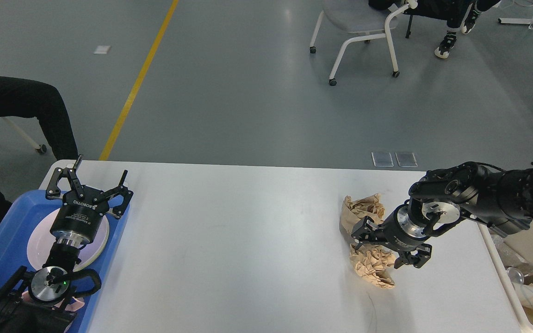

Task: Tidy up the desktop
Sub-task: 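Close the right gripper on the crumpled brown paper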

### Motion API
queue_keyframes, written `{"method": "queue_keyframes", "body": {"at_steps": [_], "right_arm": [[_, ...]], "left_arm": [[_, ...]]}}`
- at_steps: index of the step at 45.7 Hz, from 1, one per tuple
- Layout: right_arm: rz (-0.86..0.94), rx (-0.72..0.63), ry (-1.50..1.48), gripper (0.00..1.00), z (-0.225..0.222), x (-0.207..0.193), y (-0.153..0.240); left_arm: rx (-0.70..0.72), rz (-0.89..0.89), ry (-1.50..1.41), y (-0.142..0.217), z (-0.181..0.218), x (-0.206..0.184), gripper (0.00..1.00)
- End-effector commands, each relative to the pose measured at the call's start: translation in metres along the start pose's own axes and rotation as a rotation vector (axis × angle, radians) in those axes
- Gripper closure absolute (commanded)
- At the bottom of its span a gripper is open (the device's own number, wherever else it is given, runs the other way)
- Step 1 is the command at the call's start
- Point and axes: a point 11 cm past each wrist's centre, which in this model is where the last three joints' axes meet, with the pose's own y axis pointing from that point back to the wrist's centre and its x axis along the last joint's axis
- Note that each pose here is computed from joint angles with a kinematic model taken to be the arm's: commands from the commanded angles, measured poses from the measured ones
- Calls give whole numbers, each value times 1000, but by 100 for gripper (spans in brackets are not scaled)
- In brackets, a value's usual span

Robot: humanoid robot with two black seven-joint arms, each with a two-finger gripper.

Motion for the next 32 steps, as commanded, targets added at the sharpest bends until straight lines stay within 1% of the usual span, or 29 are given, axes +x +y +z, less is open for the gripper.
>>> {"method": "queue_keyframes", "body": {"at_steps": [1, 6, 21, 22, 25, 30, 32], "right_arm": [[29, -12, -7, 0, 3, 1, -17], [16, -21, -11, 0, 7, -5, -28], [6, -26, -9, 0, 6, -18, -41], [6, -27, -9, 1, 6, -18, -41], [0, -26, -12, 14, 7, -21, -43], [-10, -7, -20, 65, 1, -23, -43], [-12, -4, -26, 79, 1, -24, -43]], "left_arm": [[-1, -1, 1, 0, 0, 0, 4], [-1, -1, 1, 0, 0, 0, 4], [0, -1, -1, 0, 0, 0, 4], [0, -1, 1, 0, 0, 0, 4], [0, -1, 1, 0, 0, 0, 4], [0, 0, 0, 0, 0, 0, 4], [-1, -1, 1, 0, 0, 0, 4]]}}
